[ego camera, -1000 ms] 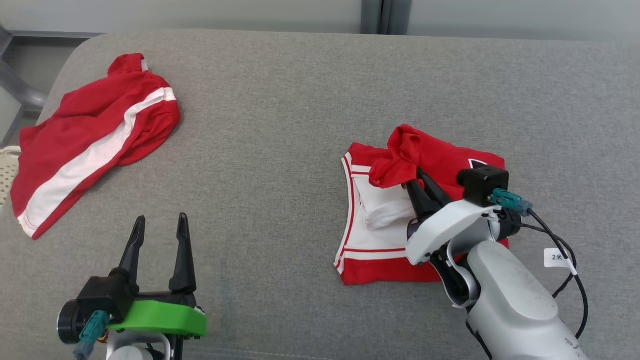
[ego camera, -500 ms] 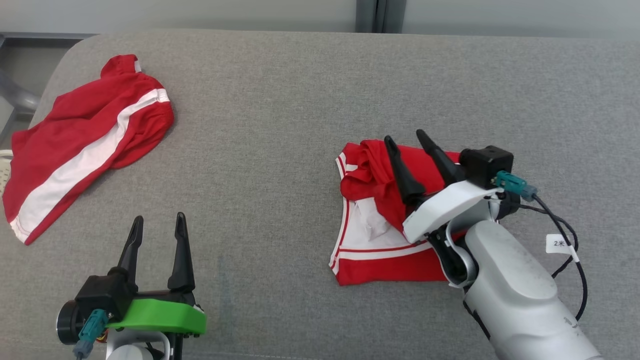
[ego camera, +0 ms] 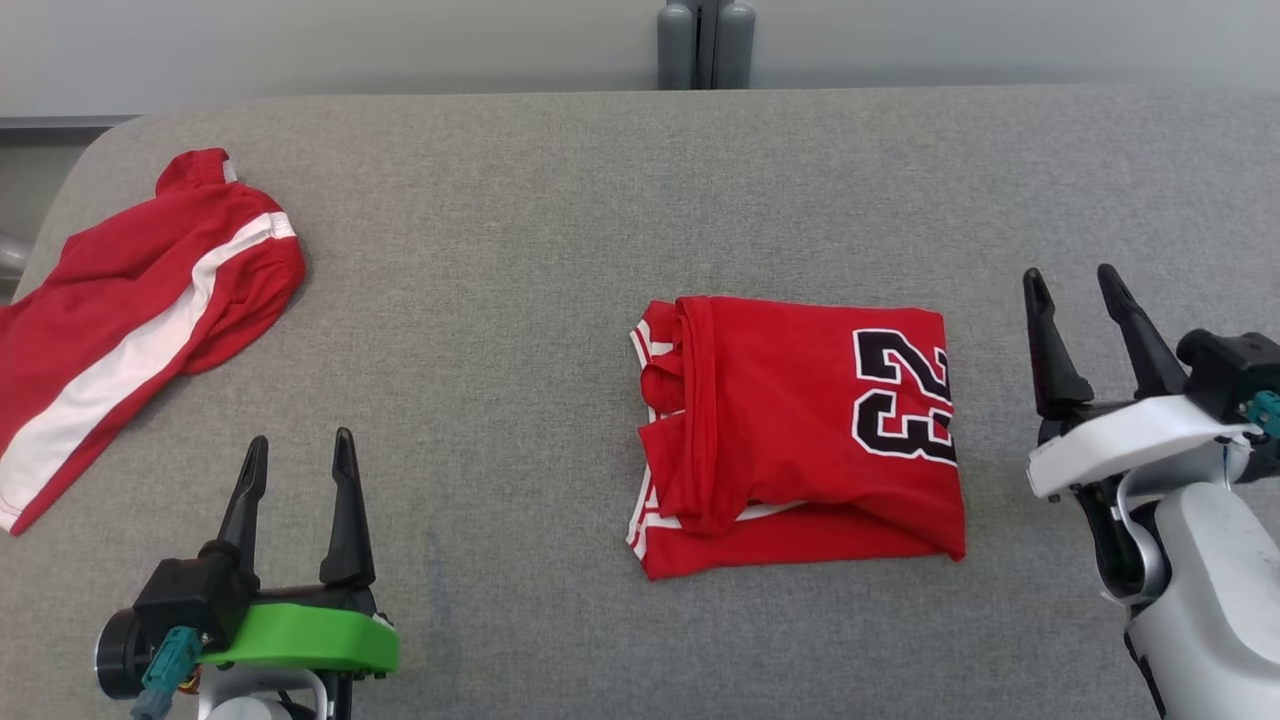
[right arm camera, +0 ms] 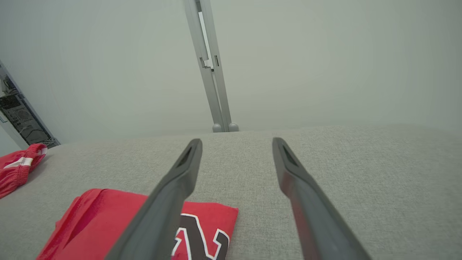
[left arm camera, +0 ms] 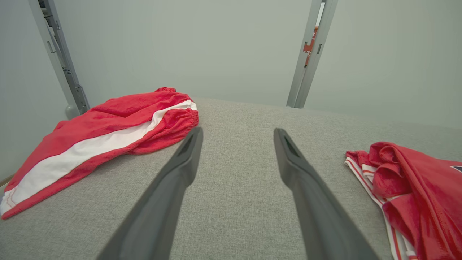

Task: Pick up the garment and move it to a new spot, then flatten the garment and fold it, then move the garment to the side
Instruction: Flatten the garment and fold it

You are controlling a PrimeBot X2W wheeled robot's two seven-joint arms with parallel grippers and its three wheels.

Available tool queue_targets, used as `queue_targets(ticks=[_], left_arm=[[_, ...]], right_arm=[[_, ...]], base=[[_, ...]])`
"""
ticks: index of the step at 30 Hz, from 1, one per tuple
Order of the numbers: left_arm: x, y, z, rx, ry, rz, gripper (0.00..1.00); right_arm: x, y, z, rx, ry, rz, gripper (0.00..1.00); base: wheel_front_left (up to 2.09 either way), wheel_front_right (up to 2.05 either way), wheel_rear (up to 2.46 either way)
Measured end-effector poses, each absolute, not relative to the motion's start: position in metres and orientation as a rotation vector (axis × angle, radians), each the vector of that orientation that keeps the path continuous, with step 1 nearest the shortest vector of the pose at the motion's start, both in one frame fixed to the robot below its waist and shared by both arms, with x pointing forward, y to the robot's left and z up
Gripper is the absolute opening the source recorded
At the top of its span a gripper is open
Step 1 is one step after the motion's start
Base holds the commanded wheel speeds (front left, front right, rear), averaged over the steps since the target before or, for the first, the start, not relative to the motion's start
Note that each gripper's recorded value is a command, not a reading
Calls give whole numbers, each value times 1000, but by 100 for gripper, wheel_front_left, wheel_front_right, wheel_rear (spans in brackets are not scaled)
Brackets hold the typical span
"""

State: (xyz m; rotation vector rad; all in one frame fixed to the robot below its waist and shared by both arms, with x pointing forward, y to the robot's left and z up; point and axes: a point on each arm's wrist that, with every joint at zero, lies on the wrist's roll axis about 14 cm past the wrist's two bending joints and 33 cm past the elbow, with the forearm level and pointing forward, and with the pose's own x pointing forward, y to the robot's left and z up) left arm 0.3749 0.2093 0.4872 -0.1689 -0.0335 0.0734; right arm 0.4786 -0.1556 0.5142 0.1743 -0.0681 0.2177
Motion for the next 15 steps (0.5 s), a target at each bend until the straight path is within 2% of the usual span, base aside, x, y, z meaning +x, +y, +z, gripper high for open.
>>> queue_targets(ticks=[4,15], left_arm=[[376,207,487,-166,-31,66,100],[377,197,492,-155,-45,28,100]], right_arm=[[468,-169,512,183,-72,180,100],[430,-159,521,225,-123,173,100]], base=[[0,0,0],[0,0,0]])
